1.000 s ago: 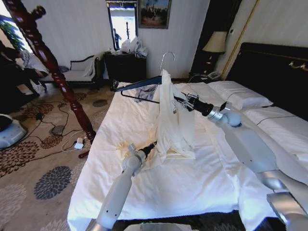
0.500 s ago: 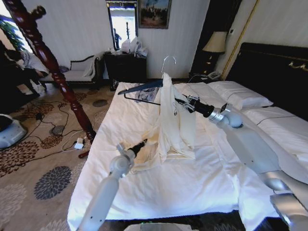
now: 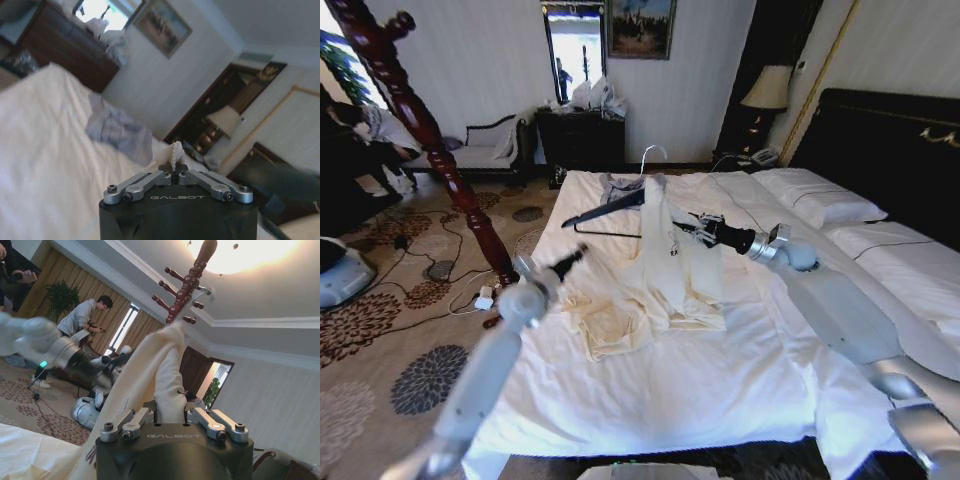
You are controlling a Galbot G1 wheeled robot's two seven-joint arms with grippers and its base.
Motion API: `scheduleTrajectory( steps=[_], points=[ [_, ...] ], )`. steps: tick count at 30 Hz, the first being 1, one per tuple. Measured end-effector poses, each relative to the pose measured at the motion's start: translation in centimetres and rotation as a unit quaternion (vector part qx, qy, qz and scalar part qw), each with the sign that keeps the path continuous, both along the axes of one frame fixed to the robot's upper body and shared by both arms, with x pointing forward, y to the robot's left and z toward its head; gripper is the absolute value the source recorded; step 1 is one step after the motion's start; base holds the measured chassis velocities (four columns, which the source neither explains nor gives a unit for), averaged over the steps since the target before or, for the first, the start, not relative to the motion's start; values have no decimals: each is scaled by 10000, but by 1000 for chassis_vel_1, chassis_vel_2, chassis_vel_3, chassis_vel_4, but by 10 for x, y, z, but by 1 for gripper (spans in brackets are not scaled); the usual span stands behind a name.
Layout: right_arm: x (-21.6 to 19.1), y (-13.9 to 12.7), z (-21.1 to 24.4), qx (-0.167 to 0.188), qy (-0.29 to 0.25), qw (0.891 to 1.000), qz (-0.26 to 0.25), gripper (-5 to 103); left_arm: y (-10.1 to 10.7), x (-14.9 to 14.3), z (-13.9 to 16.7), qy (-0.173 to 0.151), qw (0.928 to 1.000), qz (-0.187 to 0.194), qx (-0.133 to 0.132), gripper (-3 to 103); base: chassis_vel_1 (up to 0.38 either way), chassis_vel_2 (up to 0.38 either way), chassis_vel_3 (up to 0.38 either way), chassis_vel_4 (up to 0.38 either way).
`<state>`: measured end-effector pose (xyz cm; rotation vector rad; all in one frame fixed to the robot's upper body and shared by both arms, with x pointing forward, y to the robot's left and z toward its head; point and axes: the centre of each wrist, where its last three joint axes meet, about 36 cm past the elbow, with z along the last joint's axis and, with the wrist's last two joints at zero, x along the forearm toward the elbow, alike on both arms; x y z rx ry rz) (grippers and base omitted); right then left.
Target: Pick up the clothes from the bed and hang them on the clothes hanger.
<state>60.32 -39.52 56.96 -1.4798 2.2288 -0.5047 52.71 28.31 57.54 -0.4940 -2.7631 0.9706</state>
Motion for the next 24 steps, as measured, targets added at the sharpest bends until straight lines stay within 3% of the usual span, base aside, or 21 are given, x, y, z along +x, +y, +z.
scheduleTrajectory(
  steps=[2, 6, 14, 24],
  points=[
    [-1, 1, -4, -97, 51, 9999, -11, 23, 13, 7, 28, -189, 9998, 47, -21, 1, 0, 0, 0, 0],
    [-2, 0, -9, -100, 111, 9999, -41, 23, 22, 8, 56, -388, 9992, 37, 0, 1, 0, 0, 0, 0],
    [-1, -3, -14, -71, 150, 9998, -110, 23, 23, 4, 64, -453, 9990, 14, 40, 1, 0, 0, 0, 0],
    [3, -13, -26, -126, 346, 9987, -353, 23, 43, -3, 115, -934, 9956, 64, 43, 1, 0, 0, 0, 0]
  ],
)
